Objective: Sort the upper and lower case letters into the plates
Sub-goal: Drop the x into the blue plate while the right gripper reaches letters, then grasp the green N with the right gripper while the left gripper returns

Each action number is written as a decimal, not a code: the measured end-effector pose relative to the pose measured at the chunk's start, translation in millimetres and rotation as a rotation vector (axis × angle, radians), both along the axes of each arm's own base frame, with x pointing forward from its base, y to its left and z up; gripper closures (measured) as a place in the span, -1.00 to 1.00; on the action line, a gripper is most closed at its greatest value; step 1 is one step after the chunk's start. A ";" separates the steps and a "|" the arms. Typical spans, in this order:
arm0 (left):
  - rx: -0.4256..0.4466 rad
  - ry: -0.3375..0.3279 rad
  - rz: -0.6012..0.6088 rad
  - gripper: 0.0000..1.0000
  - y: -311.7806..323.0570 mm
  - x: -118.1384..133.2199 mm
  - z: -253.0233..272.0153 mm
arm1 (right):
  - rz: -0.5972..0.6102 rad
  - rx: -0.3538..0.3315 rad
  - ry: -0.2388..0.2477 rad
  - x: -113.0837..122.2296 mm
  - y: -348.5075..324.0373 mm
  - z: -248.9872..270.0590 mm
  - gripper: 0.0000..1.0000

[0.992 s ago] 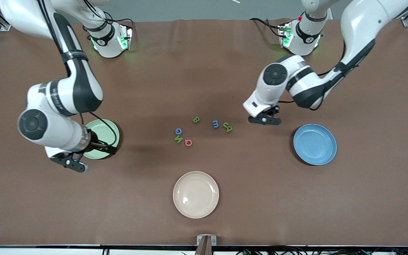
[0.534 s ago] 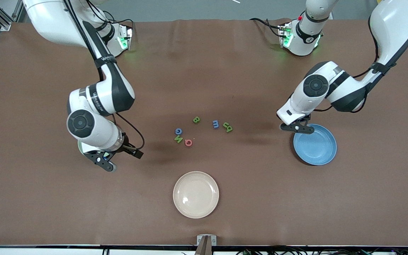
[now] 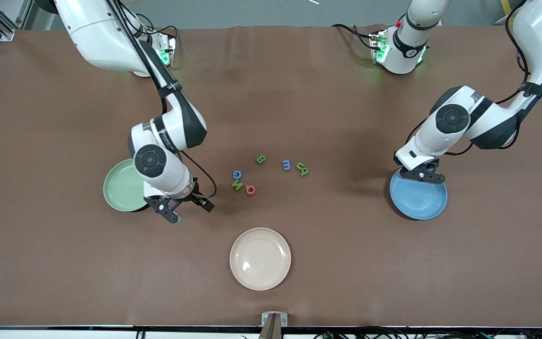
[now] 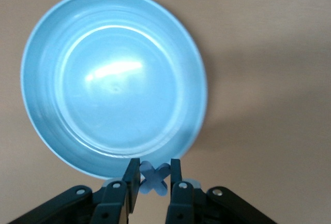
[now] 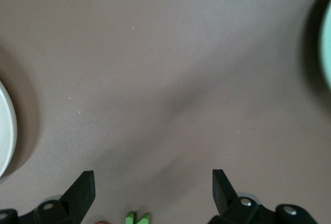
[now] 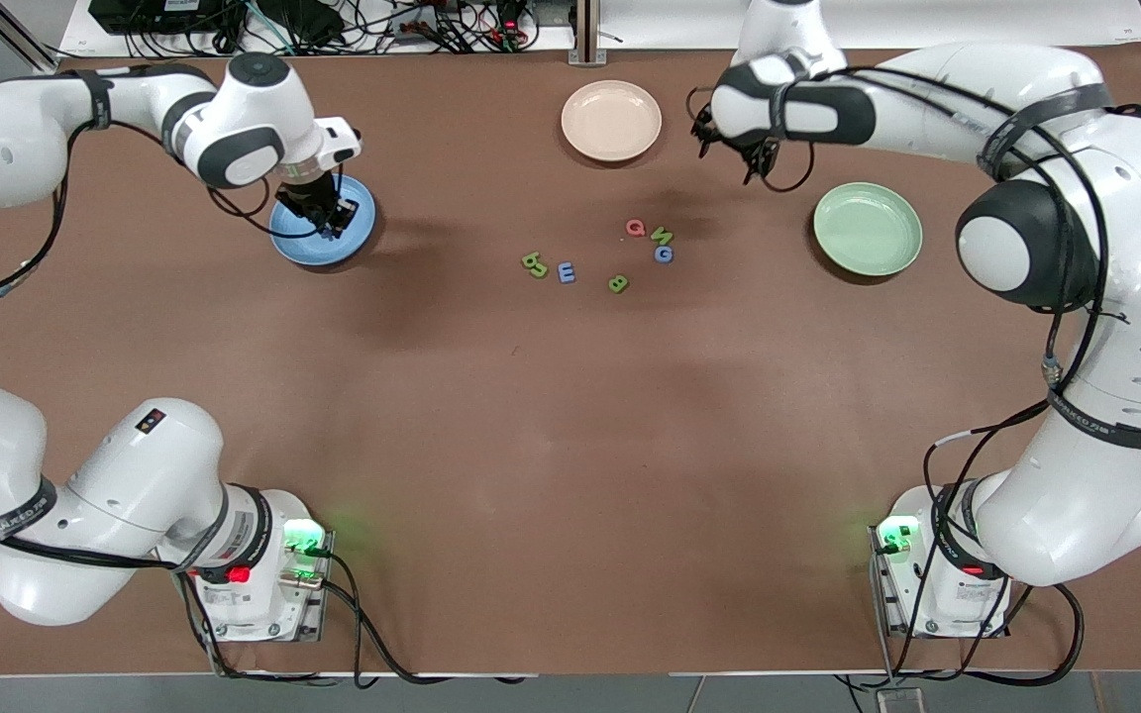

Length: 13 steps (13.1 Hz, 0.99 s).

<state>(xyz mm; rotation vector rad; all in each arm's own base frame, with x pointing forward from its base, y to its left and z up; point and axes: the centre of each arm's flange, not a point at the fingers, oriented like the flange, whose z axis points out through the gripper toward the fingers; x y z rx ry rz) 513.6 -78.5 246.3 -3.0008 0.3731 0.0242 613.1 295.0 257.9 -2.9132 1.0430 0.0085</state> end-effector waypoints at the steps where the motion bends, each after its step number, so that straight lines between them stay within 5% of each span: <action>1: -0.008 -0.005 -0.005 0.44 11.3 -0.2 -8.5 | -0.019 0.005 -0.010 -8.9 13.2 -13.4 -1.00; 5: -0.051 -0.014 -0.037 0.44 54.5 3.3 -36.2 | -0.053 0.014 -0.025 -34.4 57.0 -47.4 -1.00; 13: -0.048 -0.025 -0.066 0.44 71.8 1.8 -53.6 | -0.044 0.011 -0.024 -40.5 64.4 -56.9 -1.00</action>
